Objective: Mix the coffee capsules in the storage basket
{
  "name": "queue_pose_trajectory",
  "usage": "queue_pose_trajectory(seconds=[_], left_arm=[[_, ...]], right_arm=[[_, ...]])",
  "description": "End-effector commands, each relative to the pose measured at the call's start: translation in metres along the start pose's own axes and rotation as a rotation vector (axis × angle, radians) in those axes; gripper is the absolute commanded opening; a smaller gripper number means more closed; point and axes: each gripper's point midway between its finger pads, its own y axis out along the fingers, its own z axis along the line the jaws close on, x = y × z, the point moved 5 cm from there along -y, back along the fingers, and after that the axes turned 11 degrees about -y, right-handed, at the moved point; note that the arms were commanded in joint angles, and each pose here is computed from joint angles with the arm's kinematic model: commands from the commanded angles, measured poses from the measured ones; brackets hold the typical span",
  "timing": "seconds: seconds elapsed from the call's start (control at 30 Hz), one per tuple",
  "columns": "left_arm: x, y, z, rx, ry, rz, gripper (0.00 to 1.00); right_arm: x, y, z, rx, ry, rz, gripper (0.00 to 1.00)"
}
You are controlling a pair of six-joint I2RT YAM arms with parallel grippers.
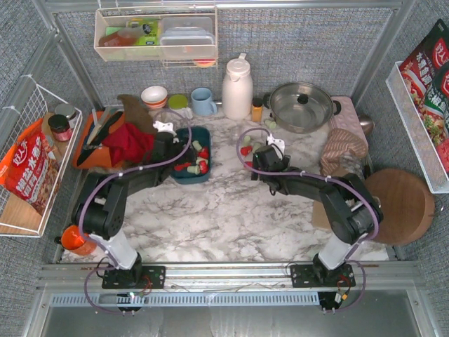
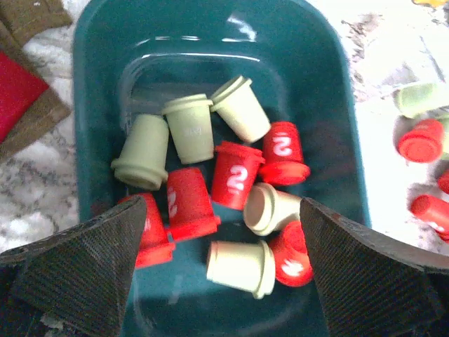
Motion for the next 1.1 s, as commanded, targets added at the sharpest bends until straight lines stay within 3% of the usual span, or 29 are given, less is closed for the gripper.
queue_pose_trajectory(seconds=[0.0, 0.37, 0.6, 0.77, 1.07], left_arm=[[0.015, -0.024, -0.008, -0.038, -0.027, -0.081, 1.00], [0.048, -0.093, -0.037, -0.200, -0.037, -0.236, 1.00], [0.047, -0.096, -0.041, -0.228, -0.039, -0.236, 1.00], [0.046, -0.095, -0.042, -0.236, -0.036, -0.231, 0.99], [0.045, -0.097, -0.044, -0.252, -0.030, -0.226, 1.00]], right_arm=[[0.004, 0.013, 0.000, -0.065, 0.041, -0.015, 0.86], [0.008, 0.033, 0.013, -0.042, 0.014, -0.011, 0.77], [0.006, 0.035, 0.014, -0.046, 0.013, 0.018, 0.77], [0.001, 0.031, 0.017, -0.095, 0.110, 0.028, 0.78], [0.013, 0.030, 0.011, -0.327, 0.277, 0.006, 0.77]])
